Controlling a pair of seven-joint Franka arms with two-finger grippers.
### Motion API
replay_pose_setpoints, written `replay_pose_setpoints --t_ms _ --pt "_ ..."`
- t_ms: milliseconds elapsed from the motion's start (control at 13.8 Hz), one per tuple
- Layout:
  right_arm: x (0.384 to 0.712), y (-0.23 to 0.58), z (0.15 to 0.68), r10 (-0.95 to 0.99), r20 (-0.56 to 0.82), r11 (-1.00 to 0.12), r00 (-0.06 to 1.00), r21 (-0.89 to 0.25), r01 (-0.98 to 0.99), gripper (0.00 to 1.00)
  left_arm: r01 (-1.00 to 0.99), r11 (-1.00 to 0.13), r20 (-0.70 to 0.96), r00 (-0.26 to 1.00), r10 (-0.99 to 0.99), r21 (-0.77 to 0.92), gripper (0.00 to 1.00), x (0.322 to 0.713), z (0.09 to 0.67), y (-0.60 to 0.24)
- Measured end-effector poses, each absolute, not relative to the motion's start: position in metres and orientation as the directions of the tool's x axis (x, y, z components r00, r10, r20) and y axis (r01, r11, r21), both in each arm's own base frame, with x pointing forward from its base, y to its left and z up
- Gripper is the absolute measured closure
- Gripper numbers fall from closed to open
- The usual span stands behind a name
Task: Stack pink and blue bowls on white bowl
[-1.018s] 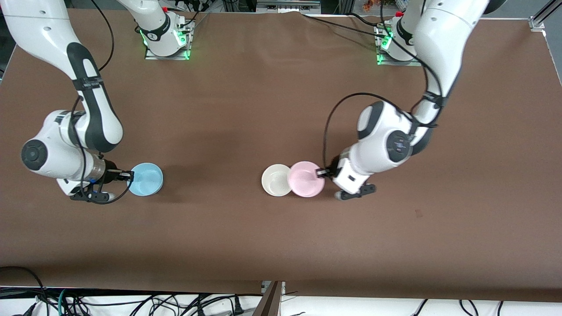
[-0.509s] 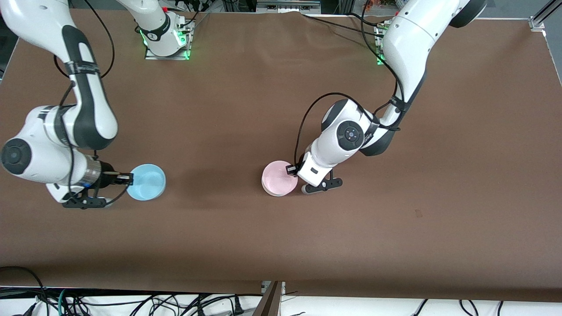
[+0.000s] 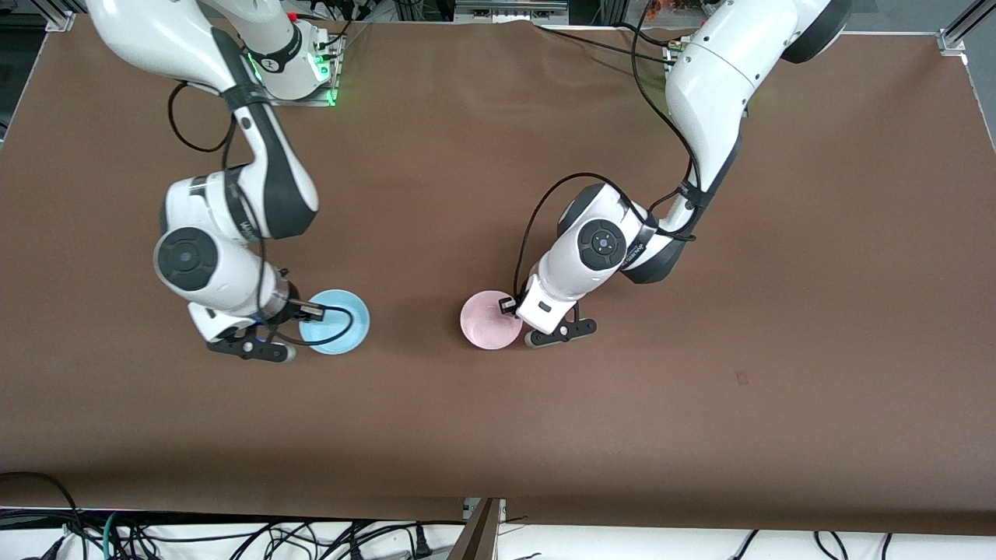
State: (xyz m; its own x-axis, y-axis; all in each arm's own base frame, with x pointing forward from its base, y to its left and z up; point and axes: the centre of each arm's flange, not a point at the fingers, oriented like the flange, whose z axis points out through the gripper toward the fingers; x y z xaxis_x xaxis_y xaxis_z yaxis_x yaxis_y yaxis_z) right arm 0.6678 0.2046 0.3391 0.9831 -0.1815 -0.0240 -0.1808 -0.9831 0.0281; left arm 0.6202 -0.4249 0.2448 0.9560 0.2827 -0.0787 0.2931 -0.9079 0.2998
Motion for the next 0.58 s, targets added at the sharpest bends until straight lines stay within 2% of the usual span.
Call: replay_pose_setpoints --t_ms 218,582 --pt "0.674 0.228 0.346 -0.198 0.005 -0.98 0.98 0.014 -0.198 0.97 0.295 -0.909 -0.08 0.956 0.284 0.296 0.98 0.621 0.243 -0.424" --pt "0.68 0.222 0.346 -0.209 0.013 -0.978 0.978 0.017 -0.209 0.97 0.294 -0.917 -0.105 0.955 0.276 0.268 0.98 0.614 0.231 -0.422"
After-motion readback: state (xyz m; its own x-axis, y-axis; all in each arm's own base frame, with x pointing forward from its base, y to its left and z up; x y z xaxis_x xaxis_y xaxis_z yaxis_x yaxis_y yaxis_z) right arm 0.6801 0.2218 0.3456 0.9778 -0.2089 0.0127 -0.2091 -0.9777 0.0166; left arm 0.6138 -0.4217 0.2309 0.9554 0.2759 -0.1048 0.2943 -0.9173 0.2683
